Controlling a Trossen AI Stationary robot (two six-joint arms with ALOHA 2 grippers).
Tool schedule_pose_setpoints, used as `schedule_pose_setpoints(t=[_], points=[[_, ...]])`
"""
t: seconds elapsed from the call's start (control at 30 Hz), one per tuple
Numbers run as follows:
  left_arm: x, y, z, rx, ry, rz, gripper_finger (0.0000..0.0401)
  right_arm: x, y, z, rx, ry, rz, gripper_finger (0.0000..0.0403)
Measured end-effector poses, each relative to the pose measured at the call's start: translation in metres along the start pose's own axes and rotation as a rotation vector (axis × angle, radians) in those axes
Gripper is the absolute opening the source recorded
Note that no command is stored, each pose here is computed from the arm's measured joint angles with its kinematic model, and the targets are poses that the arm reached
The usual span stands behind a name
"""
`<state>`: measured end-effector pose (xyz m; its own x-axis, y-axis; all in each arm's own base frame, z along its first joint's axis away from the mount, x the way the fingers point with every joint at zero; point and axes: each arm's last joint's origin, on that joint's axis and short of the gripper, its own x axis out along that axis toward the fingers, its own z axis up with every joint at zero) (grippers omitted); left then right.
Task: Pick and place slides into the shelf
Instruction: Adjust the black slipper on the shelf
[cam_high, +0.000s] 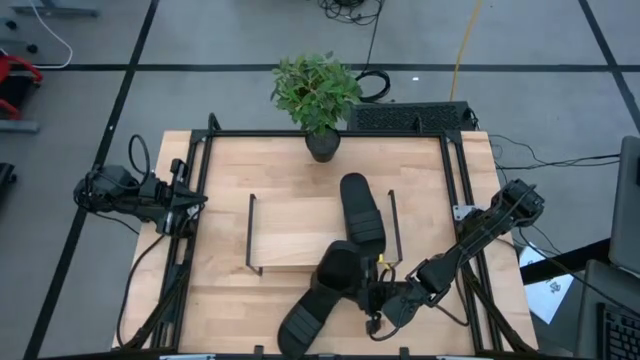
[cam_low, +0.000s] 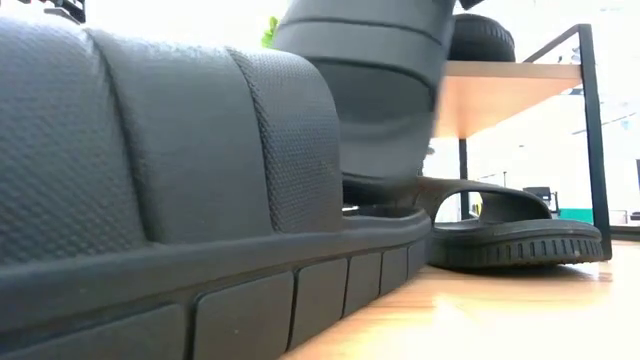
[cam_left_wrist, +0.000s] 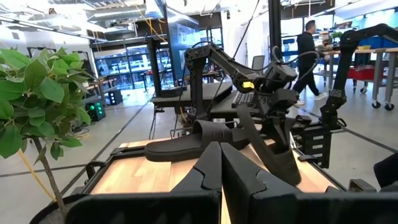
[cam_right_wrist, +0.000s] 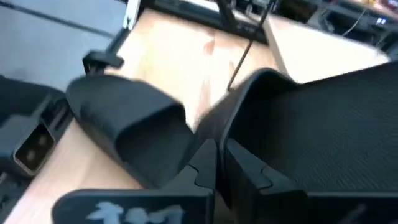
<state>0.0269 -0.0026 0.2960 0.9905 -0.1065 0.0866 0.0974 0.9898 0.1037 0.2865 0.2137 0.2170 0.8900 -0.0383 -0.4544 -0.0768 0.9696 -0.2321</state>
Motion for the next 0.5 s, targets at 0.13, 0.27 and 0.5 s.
schedule_pose_setpoints(t=[0.13,0.27,0.5], points=[[0.000,0.000,0.000,-0.001,0.000,-0.001,0.0005,-0.002,0.001,0.015,-0.015,-0.038,0.021,0.0007],[0.000,0.000,0.000,-0.001,0.000,0.000,0.0005,-0.008,0.000,0.037,-0.042,-0.020,0.076,0.0005],[0.000,0.000,0.000,-0.015,-0.001,0.000,0.0005,-0.023,-0.018,0.091,-0.042,0.041,0.201,0.0003]])
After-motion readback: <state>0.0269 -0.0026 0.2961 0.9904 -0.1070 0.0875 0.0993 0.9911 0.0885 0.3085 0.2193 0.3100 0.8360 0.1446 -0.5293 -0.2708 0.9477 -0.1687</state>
